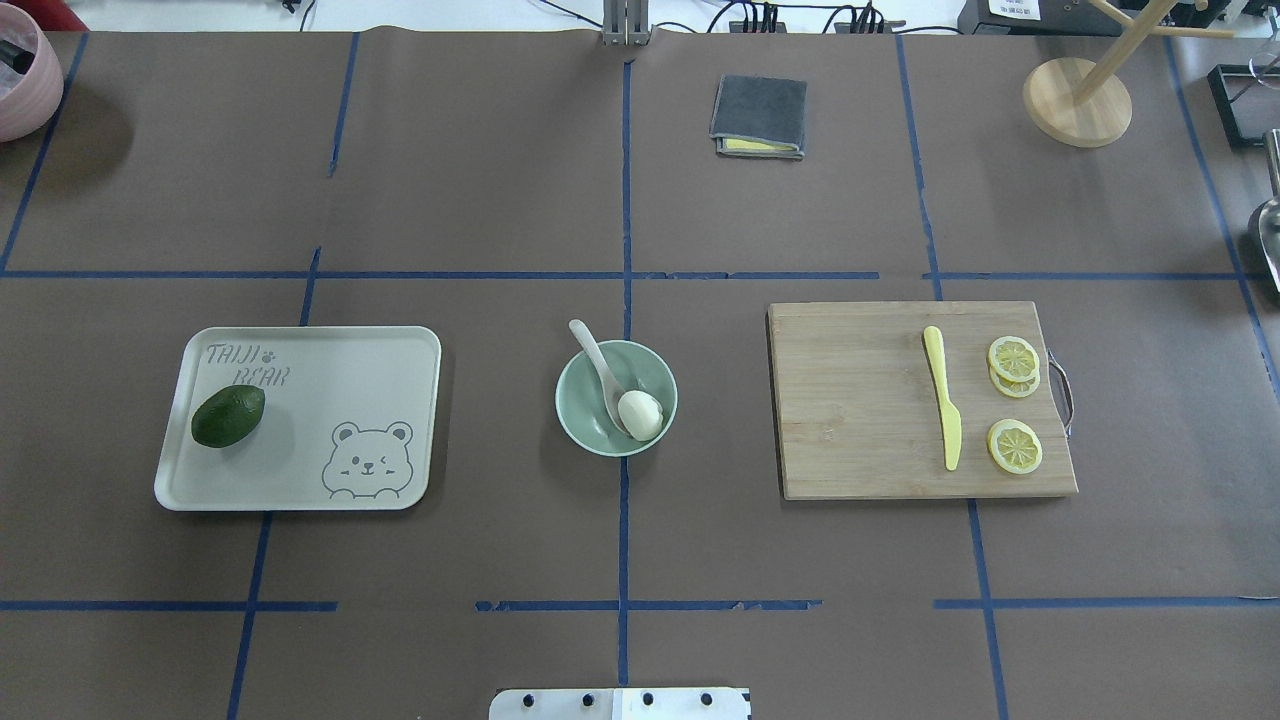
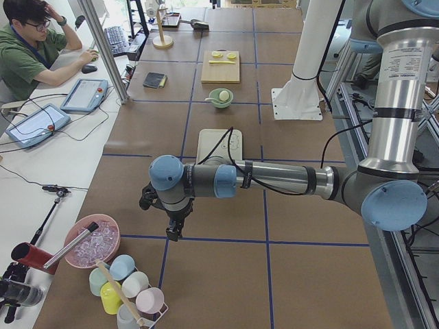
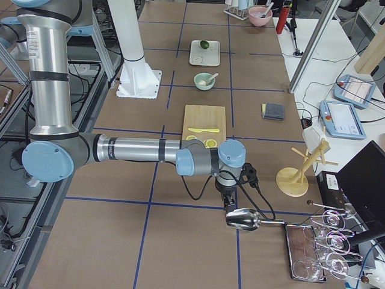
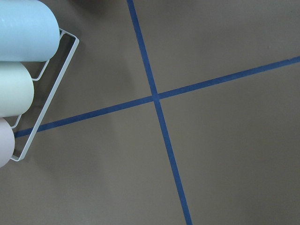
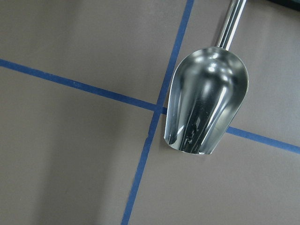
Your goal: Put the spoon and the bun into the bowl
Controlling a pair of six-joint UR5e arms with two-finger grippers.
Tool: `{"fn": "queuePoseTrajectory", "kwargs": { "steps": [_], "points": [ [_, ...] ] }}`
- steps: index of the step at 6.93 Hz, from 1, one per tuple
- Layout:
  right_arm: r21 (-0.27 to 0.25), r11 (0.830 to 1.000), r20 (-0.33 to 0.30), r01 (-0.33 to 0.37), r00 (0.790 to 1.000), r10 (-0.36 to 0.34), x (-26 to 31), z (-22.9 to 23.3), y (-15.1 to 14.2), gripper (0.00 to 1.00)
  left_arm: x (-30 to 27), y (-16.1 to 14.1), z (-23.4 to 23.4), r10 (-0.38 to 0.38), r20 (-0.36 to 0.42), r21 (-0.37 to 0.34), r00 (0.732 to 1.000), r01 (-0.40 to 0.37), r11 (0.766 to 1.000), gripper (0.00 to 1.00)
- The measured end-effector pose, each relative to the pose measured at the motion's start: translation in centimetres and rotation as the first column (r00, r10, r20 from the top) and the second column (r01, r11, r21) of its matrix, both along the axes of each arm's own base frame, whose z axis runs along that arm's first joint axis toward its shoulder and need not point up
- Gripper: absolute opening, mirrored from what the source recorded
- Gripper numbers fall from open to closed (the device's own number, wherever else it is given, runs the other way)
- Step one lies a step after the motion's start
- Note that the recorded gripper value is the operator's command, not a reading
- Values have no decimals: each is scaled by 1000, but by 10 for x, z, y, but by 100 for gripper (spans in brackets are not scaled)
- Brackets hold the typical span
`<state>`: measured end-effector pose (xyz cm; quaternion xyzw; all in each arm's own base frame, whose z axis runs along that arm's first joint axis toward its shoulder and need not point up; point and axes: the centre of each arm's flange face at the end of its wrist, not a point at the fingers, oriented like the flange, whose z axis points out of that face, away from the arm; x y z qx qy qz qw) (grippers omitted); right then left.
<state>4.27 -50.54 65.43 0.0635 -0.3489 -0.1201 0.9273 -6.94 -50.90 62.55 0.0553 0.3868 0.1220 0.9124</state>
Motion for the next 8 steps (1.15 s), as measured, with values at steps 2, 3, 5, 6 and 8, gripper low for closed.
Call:
{"fn": "queuePoseTrajectory", "kwargs": {
  "steps": [2,3,5,6,8],
  "points": [
    [-4,1000,7,2,1000,-2,0,2,2,100,0,0,-1,0,0,1,1000,0,1000,100],
    [-4,1000,8,2,1000,-2,0,2,2,100,0,0,-1,0,0,2,1000,0,1000,100],
    [-5,1000,8,2,1000,-2,-1,2,2,100,0,0,-1,0,0,3,1000,0,1000,100],
    [-5,1000,8,2,1000,-2,-1,3,2,100,0,0,-1,0,0,3,1000,0,1000,100],
    [-6,1000,9,3,1000,-3,-1,3,2,100,0,-1,-2,0,0,5,1000,0,1000,100]
  ]
}}
